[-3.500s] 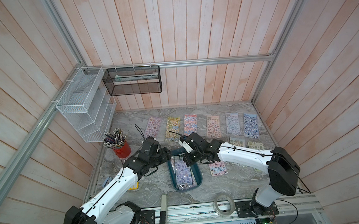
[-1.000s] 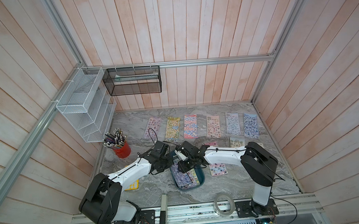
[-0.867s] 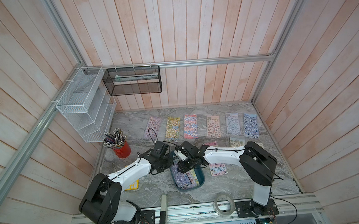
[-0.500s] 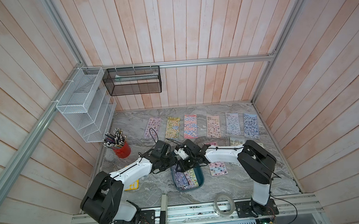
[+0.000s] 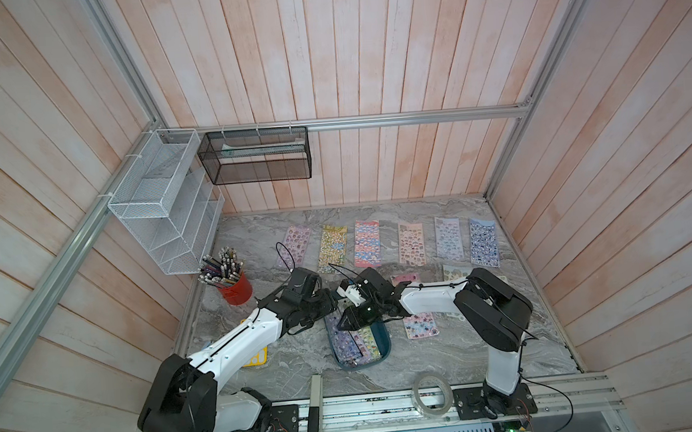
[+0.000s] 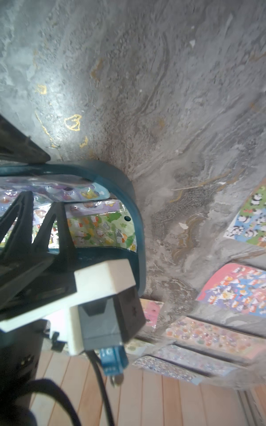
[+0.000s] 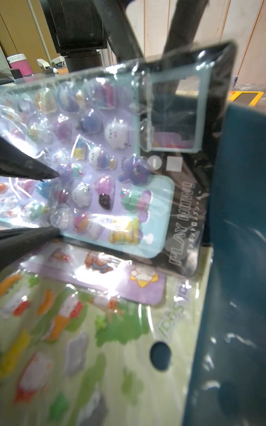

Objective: Take the stickers out of the storage box
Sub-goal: Pick up the sticker from the storage box.

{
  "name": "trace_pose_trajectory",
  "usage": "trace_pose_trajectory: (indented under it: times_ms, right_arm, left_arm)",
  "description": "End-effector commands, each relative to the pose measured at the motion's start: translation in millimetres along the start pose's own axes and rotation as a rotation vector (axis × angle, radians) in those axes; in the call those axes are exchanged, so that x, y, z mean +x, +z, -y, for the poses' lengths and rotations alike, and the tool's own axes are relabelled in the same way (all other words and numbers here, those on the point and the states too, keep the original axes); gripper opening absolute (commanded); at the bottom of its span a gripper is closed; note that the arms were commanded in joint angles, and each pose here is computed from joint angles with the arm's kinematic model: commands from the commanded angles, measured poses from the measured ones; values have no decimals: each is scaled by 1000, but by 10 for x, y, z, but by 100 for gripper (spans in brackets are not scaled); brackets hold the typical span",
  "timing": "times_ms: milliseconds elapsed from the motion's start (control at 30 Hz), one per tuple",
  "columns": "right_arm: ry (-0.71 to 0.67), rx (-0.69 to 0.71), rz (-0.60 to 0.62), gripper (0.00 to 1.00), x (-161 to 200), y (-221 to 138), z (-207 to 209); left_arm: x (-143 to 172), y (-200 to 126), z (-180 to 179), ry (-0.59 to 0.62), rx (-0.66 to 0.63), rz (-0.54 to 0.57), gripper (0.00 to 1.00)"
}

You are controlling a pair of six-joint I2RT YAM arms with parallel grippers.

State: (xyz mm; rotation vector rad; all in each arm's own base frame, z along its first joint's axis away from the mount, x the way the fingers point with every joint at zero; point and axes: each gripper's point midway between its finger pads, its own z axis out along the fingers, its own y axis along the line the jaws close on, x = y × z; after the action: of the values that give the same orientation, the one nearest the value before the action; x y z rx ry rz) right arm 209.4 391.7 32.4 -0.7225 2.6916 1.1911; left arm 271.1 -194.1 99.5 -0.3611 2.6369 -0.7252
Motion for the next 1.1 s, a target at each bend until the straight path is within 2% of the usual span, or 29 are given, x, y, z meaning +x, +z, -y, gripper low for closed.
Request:
trace_pose_trajectory:
  times_ms: [0, 200, 433, 667, 700, 767, 867, 1067]
  right_arm:
    - [97, 93, -96, 37, 362, 140, 372]
    - [99, 97, -98, 36, 377, 127, 387]
    - [101, 105, -94, 37, 367, 112, 400]
    - [94, 103, -86, 37, 343, 95, 386]
    - [93, 102, -85, 37, 341, 91, 383]
    - [90, 106, -78, 37, 332, 76, 388]
    - [89, 119, -68, 32, 321, 58, 400]
    - [39, 157, 2, 32, 78, -106, 284]
  left_arm:
    - [-102, -97, 68, 11, 18, 47, 56]
    - [-80, -51, 22, 3, 7, 38, 39]
    - [-42, 70, 1, 13, -2, 5, 24]
    - [-10, 128, -145, -1, -85, -20, 22]
    - [-19, 134, -144, -1, -88, -19, 17]
    - [-19, 148, -129, 2, -87, -24, 0]
    - [-27, 141, -76, 0, -74, -28, 0]
    - [-173, -59, 162, 20, 5, 32, 0]
